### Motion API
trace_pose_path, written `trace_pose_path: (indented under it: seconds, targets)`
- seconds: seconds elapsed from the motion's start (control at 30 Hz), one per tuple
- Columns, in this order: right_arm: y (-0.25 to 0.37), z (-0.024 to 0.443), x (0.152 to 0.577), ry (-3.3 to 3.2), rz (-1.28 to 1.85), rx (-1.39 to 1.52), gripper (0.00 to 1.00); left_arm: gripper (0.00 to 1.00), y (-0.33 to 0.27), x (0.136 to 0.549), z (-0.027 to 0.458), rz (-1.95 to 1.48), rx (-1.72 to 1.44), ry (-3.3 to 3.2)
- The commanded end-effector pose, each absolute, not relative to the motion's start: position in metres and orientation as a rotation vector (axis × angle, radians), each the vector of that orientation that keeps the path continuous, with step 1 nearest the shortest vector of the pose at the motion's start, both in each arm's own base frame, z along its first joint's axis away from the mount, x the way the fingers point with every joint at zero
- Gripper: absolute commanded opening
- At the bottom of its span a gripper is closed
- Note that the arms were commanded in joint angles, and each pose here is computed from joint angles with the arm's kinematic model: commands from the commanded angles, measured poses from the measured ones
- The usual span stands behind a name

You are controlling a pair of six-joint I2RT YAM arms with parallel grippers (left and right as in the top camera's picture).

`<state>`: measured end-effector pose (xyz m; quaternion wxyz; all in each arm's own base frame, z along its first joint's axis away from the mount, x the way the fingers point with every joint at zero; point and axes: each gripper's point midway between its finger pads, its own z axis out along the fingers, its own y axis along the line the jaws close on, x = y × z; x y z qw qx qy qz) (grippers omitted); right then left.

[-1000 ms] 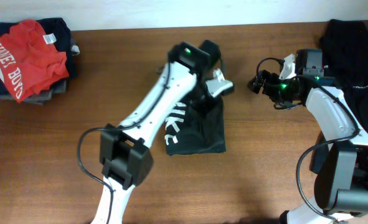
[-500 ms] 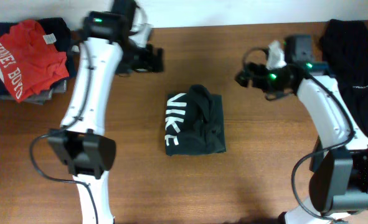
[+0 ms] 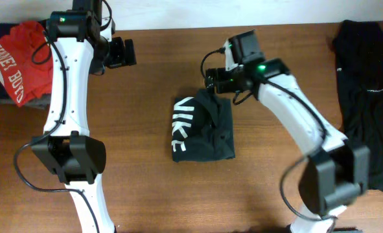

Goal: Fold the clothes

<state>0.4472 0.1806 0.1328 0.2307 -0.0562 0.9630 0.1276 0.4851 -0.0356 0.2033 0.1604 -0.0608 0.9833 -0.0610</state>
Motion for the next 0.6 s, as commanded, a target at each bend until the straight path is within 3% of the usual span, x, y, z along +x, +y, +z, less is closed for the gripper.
trace_pose_path:
  seconds: [0.0,0.37,0.57]
  targets:
    - [0.194,0.114,0.447,2.665,0.253,-0.185,0.95,0.99,-0.024,0.485,0.207,-0.108,-0.206,2.789]
    - [0.233,0.104,0.434,2.64,0.179,-0.288,0.95,0.99,-0.022,0.482,0.158,-0.086,-0.216,2.869]
    - [0.224,0.097,0.438,2.619,0.005,-0.262,0.92,0.99,-0.022,0.479,0.145,-0.082,-0.218,2.896]
